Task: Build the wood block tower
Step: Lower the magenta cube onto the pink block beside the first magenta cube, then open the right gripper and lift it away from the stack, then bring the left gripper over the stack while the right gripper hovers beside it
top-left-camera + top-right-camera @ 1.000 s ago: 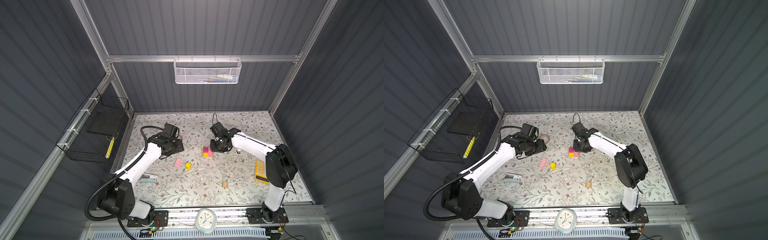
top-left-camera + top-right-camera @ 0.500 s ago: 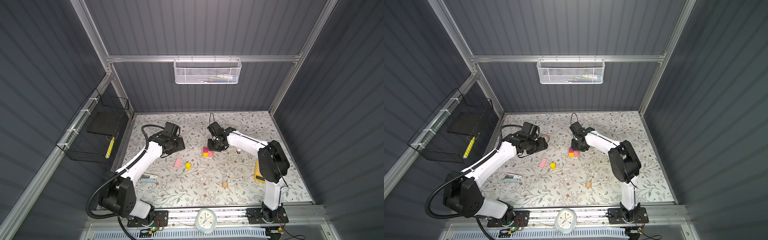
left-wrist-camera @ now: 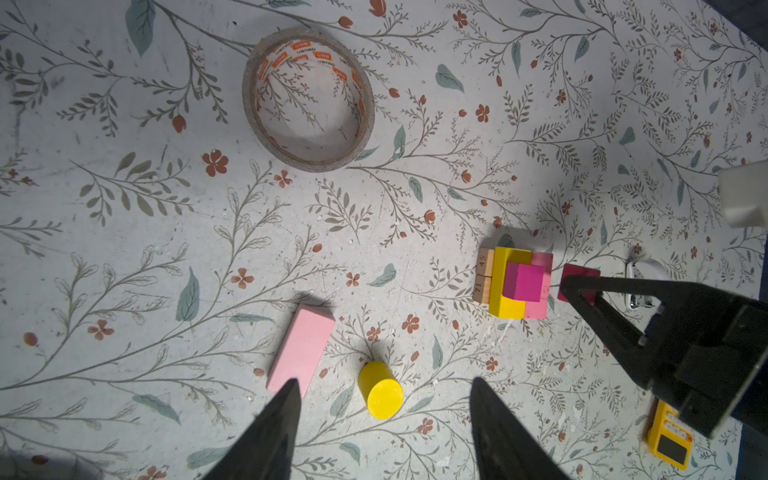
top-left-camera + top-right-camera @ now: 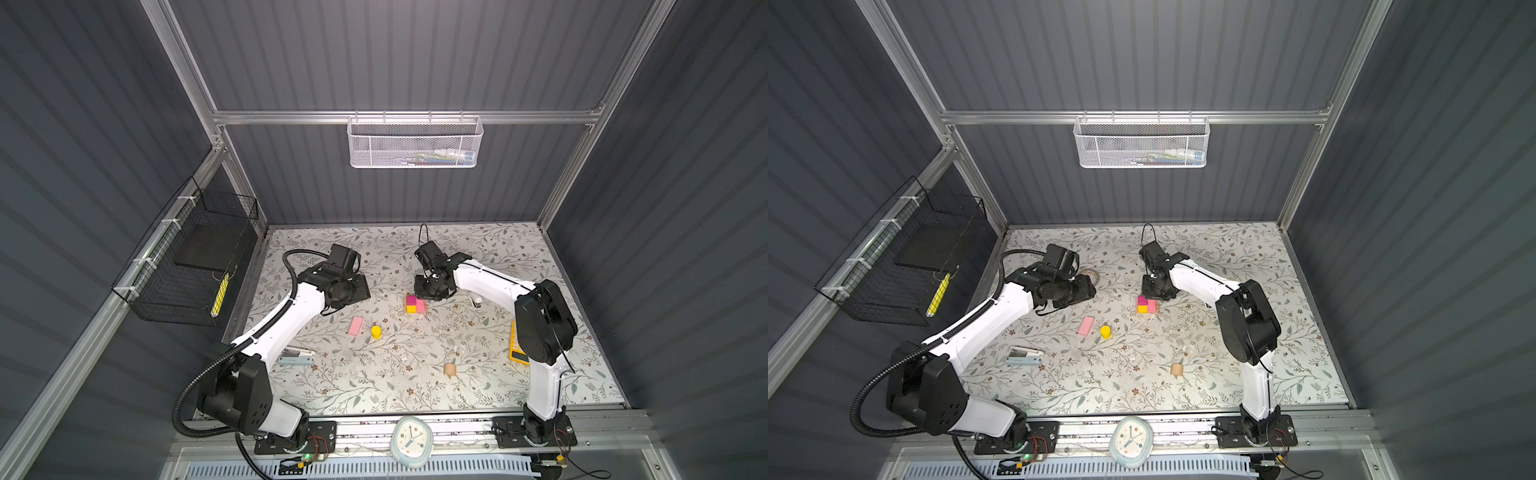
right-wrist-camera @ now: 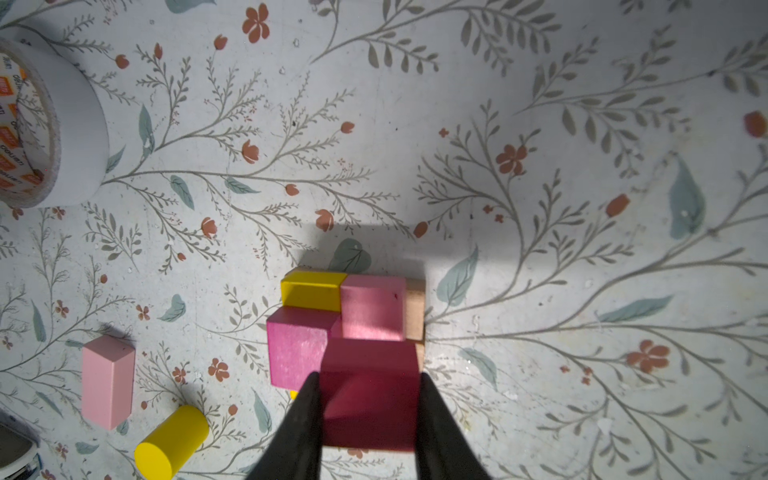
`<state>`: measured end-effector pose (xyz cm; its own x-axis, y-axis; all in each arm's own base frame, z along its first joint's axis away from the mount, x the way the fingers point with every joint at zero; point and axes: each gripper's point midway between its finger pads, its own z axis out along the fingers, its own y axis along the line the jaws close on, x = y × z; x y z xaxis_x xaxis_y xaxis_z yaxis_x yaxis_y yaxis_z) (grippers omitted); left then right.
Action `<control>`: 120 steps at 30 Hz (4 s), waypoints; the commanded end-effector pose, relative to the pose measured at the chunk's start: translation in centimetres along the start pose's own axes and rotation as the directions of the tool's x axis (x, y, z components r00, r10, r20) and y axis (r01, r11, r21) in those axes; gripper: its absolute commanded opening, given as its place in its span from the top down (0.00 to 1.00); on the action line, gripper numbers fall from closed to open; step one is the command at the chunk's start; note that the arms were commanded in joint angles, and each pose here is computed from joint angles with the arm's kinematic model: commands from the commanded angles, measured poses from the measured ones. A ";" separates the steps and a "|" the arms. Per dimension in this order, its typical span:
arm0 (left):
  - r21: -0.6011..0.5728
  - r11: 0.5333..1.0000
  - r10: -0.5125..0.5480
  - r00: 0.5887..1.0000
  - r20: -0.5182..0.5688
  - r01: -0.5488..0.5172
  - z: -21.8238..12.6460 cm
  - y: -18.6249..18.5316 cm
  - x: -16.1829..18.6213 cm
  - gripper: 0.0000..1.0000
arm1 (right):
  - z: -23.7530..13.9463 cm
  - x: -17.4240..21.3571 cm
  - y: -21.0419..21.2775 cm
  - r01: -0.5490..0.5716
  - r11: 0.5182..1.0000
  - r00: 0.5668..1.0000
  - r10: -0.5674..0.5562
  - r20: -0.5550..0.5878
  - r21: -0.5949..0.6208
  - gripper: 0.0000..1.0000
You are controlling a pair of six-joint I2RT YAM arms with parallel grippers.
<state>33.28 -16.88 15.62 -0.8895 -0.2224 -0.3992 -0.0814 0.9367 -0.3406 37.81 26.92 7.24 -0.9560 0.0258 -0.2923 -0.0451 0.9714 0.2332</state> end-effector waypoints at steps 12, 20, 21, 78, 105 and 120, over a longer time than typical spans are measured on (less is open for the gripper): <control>0.013 1.000 0.002 1.000 -0.004 -0.002 -0.5 -0.7 -0.1 0.35 | 1.1 0.2 -0.2 -0.008 1.000 1.000 0.008 -0.029 0.009 0.67; 0.014 1.000 0.002 1.000 -0.003 -0.002 -0.5 -0.7 -0.2 0.35 | 1.1 0.1 -0.1 -0.008 1.000 1.000 0.008 -0.030 0.009 0.64; 0.013 1.000 0.003 1.000 -0.004 -0.003 -0.5 -0.7 -0.1 0.35 | 1.1 0.2 -0.1 -0.007 1.000 1.000 0.007 -0.030 0.008 0.64; 0.179 0.982 0.082 0.993 -0.087 -0.065 3.0 -9.0 1.4 0.40 | -5.7 -0.2 -2.1 -0.054 0.980 0.992 0.075 0.100 -0.193 0.54; 0.145 0.986 0.111 0.970 -0.218 -0.080 10.6 -11.6 2.6 0.49 | -1.1 -0.9 -1.4 -0.075 0.949 0.997 0.082 0.008 -0.305 0.54; 0.147 0.985 0.117 0.967 -0.227 -0.085 11.5 -11.6 2.9 0.54 | -0.3 -1.0 -0.7 -0.094 0.938 0.996 0.091 -0.025 -0.334 0.57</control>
<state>36.88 -31.05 8.73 -0.9682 -0.0561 -0.2438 0.0551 0.9026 -0.4269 37.99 25.62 6.95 -0.9658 0.1004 -0.2389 -0.0447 0.8434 0.5354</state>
